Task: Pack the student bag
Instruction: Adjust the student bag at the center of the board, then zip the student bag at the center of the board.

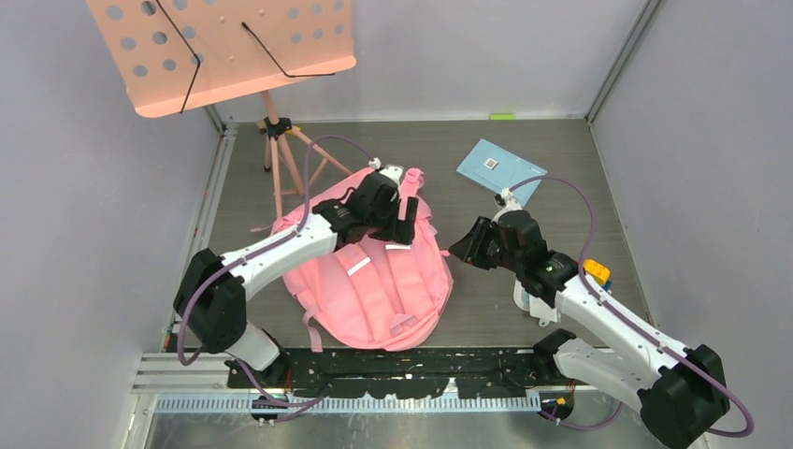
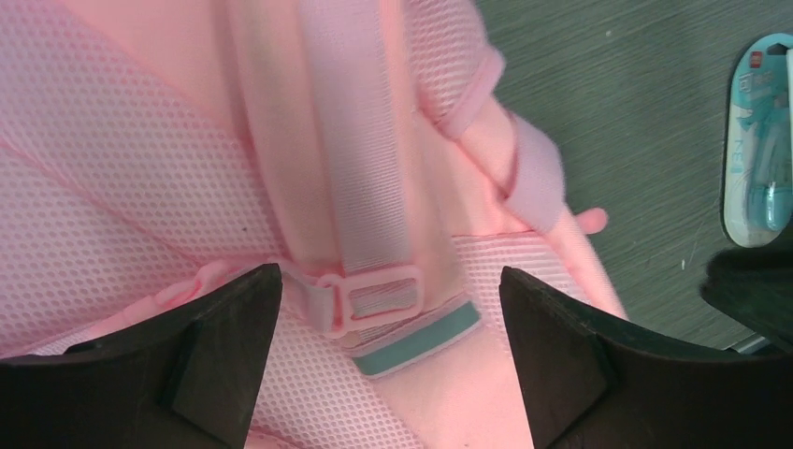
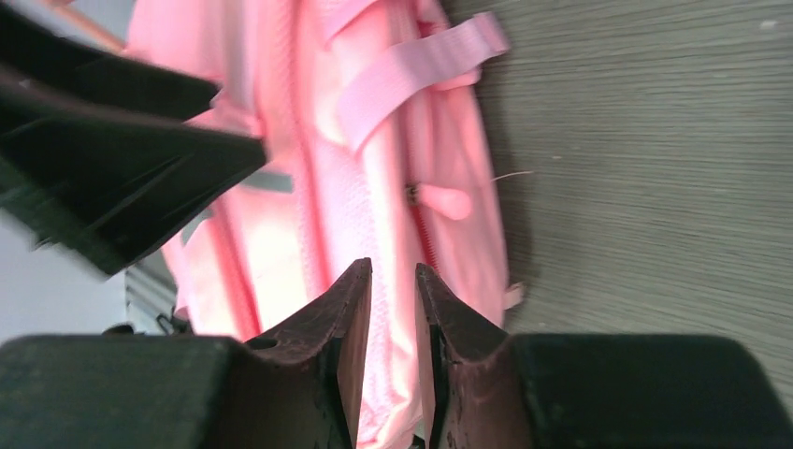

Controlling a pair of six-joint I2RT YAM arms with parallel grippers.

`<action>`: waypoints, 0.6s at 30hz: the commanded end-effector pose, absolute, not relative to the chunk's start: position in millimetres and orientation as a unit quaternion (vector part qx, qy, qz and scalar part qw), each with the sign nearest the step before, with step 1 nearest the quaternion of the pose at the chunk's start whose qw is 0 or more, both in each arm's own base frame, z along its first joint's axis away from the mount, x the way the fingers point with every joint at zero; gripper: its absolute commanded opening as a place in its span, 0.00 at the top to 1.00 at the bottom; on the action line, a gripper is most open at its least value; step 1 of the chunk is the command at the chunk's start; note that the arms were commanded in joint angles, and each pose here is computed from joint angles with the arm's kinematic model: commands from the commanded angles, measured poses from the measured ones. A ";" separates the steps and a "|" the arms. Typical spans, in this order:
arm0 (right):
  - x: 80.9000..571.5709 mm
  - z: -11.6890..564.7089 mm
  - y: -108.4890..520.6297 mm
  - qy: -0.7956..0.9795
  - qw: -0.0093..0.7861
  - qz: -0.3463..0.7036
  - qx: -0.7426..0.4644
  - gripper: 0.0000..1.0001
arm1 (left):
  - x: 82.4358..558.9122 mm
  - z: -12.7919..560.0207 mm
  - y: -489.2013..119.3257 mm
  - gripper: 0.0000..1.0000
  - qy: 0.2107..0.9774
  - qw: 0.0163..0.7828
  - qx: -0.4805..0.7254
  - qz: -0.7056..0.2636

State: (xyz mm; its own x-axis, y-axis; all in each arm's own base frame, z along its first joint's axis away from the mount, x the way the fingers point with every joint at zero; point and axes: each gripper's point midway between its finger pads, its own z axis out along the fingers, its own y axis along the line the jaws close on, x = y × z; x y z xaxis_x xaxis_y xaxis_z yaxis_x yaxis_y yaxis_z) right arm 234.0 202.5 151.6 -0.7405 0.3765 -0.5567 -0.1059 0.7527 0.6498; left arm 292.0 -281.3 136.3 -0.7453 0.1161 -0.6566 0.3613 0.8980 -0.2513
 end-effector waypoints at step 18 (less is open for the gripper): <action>275.0 118.6 197.9 0.818 0.328 0.454 0.129 0.43 | 296.4 158.0 -350.0 0.11 0.916 0.340 0.194 -0.090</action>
